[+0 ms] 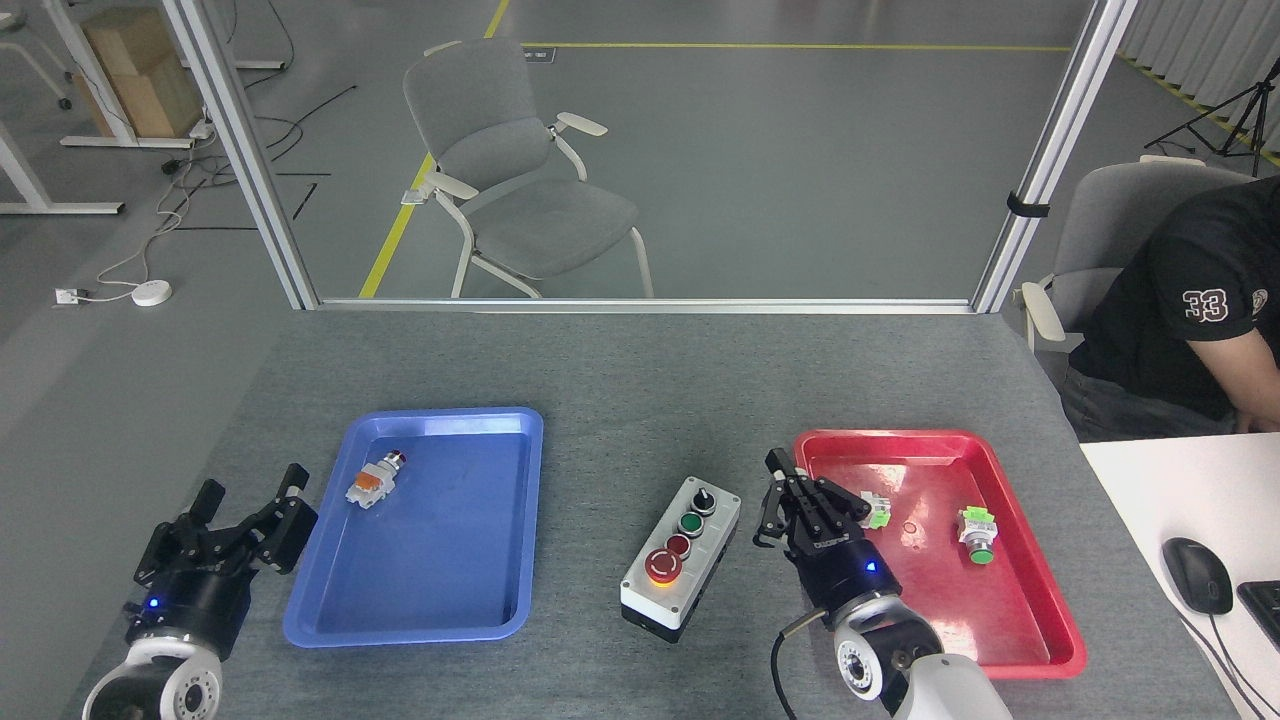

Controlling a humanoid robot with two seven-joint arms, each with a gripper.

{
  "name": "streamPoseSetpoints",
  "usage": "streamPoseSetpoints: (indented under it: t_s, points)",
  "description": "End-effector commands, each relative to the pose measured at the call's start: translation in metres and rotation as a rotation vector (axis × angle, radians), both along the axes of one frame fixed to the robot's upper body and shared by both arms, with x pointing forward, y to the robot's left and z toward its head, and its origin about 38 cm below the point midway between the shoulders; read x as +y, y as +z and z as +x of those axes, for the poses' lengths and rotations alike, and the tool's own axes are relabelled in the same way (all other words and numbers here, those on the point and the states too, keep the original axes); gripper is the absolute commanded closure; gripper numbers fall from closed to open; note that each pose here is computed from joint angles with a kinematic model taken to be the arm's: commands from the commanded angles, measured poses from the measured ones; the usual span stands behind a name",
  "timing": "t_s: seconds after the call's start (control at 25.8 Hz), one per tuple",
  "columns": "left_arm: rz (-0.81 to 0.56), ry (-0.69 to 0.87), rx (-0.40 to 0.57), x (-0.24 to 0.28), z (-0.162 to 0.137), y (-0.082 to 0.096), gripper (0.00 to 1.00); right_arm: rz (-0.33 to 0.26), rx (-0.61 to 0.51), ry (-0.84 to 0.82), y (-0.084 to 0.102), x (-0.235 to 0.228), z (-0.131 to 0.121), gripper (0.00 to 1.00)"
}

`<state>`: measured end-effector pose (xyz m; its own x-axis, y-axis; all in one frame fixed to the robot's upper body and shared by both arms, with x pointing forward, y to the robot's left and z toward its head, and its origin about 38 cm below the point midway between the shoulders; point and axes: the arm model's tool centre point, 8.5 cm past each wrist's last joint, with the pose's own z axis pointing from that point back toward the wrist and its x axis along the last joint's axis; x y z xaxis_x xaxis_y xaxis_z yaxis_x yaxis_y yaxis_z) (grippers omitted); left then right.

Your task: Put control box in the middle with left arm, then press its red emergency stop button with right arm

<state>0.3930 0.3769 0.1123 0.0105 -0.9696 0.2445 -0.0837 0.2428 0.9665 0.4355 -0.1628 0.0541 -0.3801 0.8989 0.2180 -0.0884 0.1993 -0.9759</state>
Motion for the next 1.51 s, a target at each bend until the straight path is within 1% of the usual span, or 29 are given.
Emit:
streamPoseSetpoints:
  t_s: [0.0,0.12,0.27,0.43,0.66,0.77,0.89,1.05,1.16,1.28,1.36,1.43,1.47]
  points:
    - [-0.005,0.044,0.003,0.01,0.008,0.003,0.01,-0.065,0.126,0.134,-0.019,0.018,-0.011,1.0]
    - [-0.005,0.047,0.014,0.01,0.008,0.0,0.01,-0.056,0.132,0.166,-0.021,0.025,-0.014,1.0]
    - [-0.009,0.05,0.042,0.014,0.008,-0.011,0.01,-0.045,0.146,0.222,-0.027,0.035,-0.02,1.0]
    - [-0.028,0.046,0.059,0.009,0.007,-0.02,0.01,-0.03,0.134,0.265,-0.025,0.042,-0.022,1.0]
    - [-0.02,0.046,0.066,0.01,0.006,-0.021,0.01,-0.004,0.136,0.284,-0.023,0.061,-0.022,1.0]
    - [-0.019,0.051,0.079,0.011,0.005,-0.026,0.01,-0.004,0.167,0.303,-0.033,0.074,-0.026,1.0]
    - [-0.014,0.054,0.081,0.011,0.005,-0.026,0.01,-0.007,0.193,0.304,-0.041,0.075,-0.028,1.0]
    - [0.012,0.057,0.088,0.011,0.005,-0.027,0.01,-0.017,0.21,0.305,-0.048,0.076,-0.03,1.0]
    - [0.029,0.069,0.11,0.012,0.001,-0.038,0.01,-0.026,0.241,0.297,-0.058,0.071,-0.032,1.0]
    - [0.028,0.088,0.085,0.011,-0.002,-0.048,0.01,-0.034,0.278,0.29,-0.07,0.069,-0.035,1.0]
    - [-0.003,0.082,0.076,-0.004,-0.002,-0.059,0.01,-0.035,0.284,0.288,-0.072,0.067,-0.036,1.0]
    - [-0.022,0.087,0.088,-0.015,-0.008,-0.07,0.01,-0.039,0.289,0.288,-0.074,0.066,-0.036,1.0]
    - [-0.012,0.095,0.092,-0.014,-0.009,-0.071,0.01,-0.038,0.291,0.289,-0.074,0.067,-0.037,1.0]
